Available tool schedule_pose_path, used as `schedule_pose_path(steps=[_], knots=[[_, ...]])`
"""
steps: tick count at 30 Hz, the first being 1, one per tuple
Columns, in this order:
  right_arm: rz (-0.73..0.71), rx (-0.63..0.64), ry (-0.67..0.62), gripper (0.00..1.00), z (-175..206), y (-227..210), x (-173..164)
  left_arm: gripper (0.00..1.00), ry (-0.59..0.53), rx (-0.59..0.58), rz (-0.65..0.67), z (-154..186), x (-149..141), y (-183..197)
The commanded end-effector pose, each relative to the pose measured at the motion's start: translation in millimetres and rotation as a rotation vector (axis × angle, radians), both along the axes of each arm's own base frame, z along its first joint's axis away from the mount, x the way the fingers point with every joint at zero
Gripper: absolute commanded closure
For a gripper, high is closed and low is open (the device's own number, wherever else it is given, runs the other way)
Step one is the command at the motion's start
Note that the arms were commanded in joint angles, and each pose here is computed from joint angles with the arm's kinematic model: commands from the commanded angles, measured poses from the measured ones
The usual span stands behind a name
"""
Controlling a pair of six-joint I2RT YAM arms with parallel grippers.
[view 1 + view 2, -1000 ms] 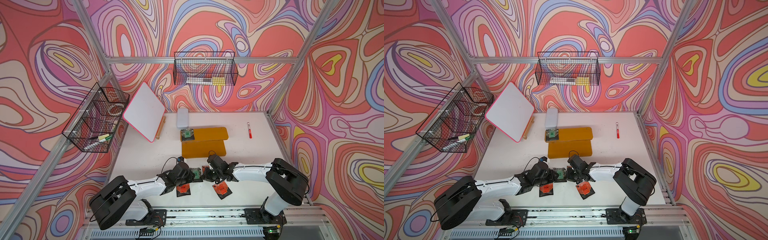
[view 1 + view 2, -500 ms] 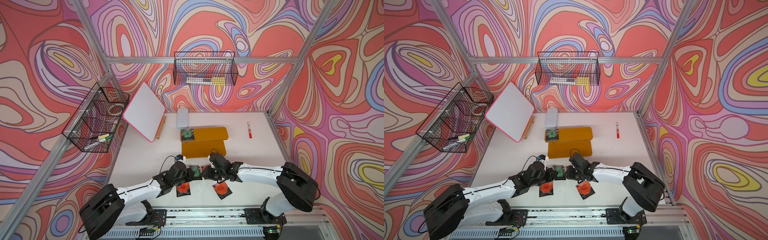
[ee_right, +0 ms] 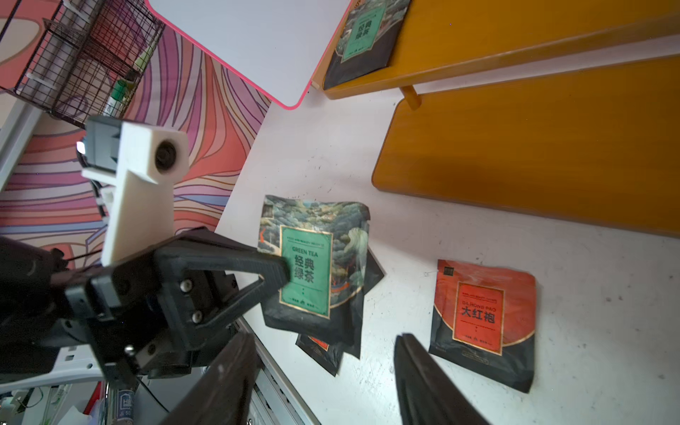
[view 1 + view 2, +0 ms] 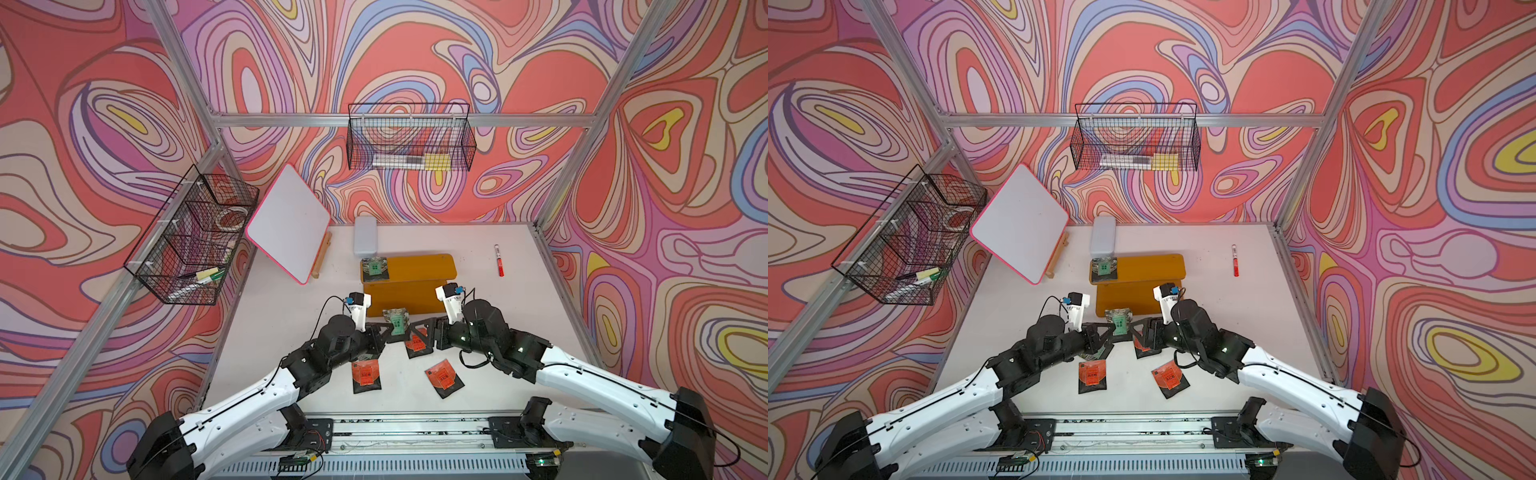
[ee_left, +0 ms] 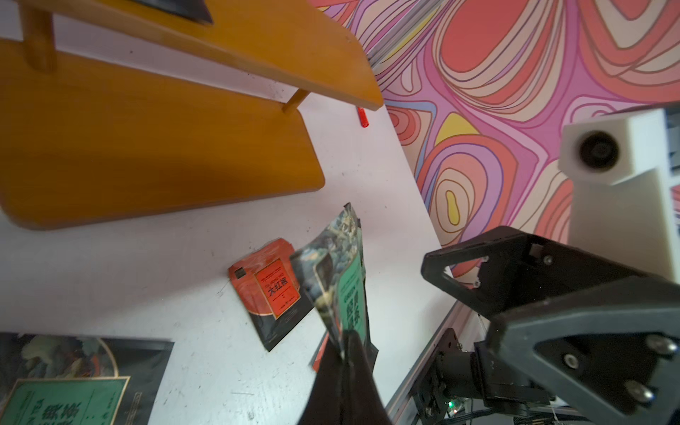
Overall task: Place the tea bags on the shelf by color
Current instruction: Pick up the tea bag from the center of the board, then place the tea bag on the shelf.
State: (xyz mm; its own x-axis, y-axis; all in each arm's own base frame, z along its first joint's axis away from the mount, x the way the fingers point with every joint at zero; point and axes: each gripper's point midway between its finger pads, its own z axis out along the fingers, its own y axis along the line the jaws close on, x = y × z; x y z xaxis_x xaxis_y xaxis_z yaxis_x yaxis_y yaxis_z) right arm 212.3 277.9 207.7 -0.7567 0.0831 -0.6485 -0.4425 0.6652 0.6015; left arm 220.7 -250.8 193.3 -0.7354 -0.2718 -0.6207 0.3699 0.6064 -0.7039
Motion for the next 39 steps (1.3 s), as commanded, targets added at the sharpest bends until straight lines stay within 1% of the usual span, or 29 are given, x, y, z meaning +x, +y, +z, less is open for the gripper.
schedule_pose_path(steps=[1,4,6,8,10,13,15,18,24,27,30,34,39], knots=[[0.038,-0.035,-0.023,0.39,8.1,2.1,-2.4,1.0,-0.077,-0.056,-0.093,39.9,-1.6,-10.6],[0.072,-0.006,-0.033,0.43,21.8,7.5,-3.2,1.0,-0.091,-0.109,-0.114,57.4,1.9,-8.3],[0.082,0.028,-0.041,0.44,31.0,8.1,-1.9,1.0,-0.097,-0.142,-0.114,66.3,5.3,-4.5],[0.086,0.082,-0.036,0.44,41.2,5.9,2.6,1.0,-0.106,-0.177,-0.123,75.2,7.1,-1.9],[0.11,0.151,-0.024,0.48,51.1,4.0,5.7,1.0,-0.11,-0.201,-0.126,80.7,8.0,-0.2],[0.122,0.238,-0.032,0.49,67.0,1.2,12.3,1.0,-0.116,-0.225,-0.136,87.9,8.7,0.4],[0.133,0.248,-0.03,0.5,70.6,3.8,15.5,1.0,-0.121,-0.243,-0.141,92.7,9.1,0.2],[0.166,0.273,-0.025,0.54,75.8,11.6,18.0,1.0,-0.126,-0.273,-0.152,100.5,9.3,-0.1],[0.187,0.298,-0.021,0.61,84.3,18.6,24.6,1.0,-0.136,-0.295,-0.163,109.8,9.1,0.3],[0.205,0.316,-0.014,0.67,88.5,22.5,26.1,1.0,-0.137,-0.31,-0.171,112.8,9.5,-0.3],[0.214,0.33,-0.009,0.74,90.7,25.0,27.3,1.0,-0.141,-0.314,-0.171,114.9,10.3,0.5],[0.217,0.343,-0.012,0.88,94.9,25.0,27.9,1.0,-0.141,-0.315,-0.171,115.2,11.5,1.2],[0.214,0.345,-0.011,0.96,95.8,24.5,28.1,1.0,-0.142,-0.316,-0.172,115.7,13.8,1.2]])
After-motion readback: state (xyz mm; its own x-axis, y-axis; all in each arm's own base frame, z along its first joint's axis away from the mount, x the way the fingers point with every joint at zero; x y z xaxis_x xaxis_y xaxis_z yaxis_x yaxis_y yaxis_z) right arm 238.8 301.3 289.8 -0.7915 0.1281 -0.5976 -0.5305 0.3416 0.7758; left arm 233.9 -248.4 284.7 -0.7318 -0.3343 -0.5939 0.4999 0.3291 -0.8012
